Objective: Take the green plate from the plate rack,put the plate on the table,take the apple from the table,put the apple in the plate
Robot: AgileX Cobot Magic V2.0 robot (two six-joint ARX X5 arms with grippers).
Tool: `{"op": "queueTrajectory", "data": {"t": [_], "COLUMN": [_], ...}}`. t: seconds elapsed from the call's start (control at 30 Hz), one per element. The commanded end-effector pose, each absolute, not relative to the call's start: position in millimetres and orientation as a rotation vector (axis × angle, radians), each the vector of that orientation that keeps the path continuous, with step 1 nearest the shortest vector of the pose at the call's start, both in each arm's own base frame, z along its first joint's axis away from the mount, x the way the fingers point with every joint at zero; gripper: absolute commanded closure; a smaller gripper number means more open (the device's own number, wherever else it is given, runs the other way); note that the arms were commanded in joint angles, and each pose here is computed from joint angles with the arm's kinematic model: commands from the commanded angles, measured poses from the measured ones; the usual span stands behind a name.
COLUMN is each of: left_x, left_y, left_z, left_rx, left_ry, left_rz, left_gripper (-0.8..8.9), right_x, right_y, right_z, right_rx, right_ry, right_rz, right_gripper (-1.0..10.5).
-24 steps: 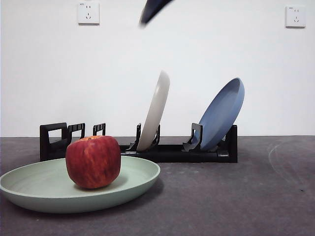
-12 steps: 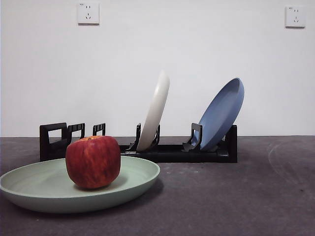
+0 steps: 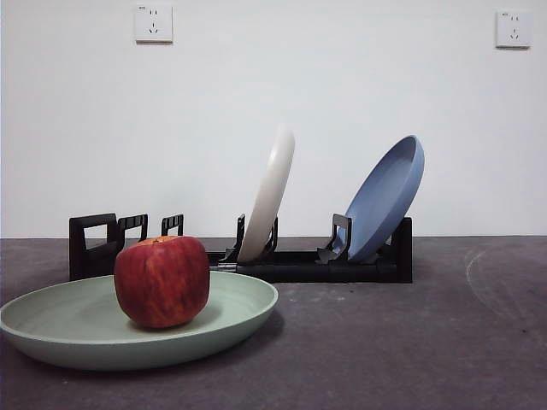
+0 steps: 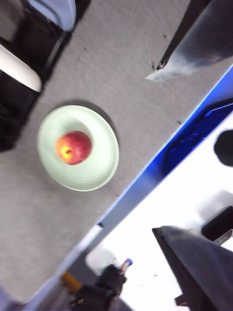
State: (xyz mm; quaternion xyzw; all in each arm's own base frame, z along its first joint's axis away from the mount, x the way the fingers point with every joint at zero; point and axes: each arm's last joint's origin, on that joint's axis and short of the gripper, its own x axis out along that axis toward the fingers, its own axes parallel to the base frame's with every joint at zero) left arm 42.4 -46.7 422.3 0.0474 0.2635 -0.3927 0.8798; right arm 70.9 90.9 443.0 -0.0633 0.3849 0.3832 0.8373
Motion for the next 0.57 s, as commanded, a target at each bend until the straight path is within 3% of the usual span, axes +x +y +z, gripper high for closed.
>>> {"op": "queueTrajectory", "data": {"t": [0.03,0.2,0.27,0.3,0.37,0.57], "left_x": [46.0,47.9,48.0,47.9,47.7,47.3], "left_y": [-50.8,-52.7,-52.8,-52.8,-52.5,-51.4], "left_z": [425.8,426.1,425.9,425.7,425.1,422.8], "left_rx": [0.059,0.035,0.036,0.037,0.039,0.046], "left_ry": [0.520,0.530,0.533,0.534,0.541,0.567], "left_rz": [-0.822,-0.815,-0.815,-0.815,-0.813,-0.792], "left_gripper": [5.30,5.31,5.50,6.15,8.41,8.21], "right_x": [64.7,63.8,65.1,65.3,65.8,66.4], "right_y": [82.9,80.2,80.2,80.2,80.3,80.0], "right_z": [440.5,440.1,438.9,438.7,438.6,438.6], "right_rx": [-0.111,-0.138,-0.154,-0.166,-0.199,-0.211], "right_ry": [0.833,0.810,0.802,0.797,0.783,0.774], "right_rz": [0.787,0.764,0.736,0.734,0.737,0.718], "right_gripper": [4.5,4.6,5.9,6.9,9.8,9.6]}}
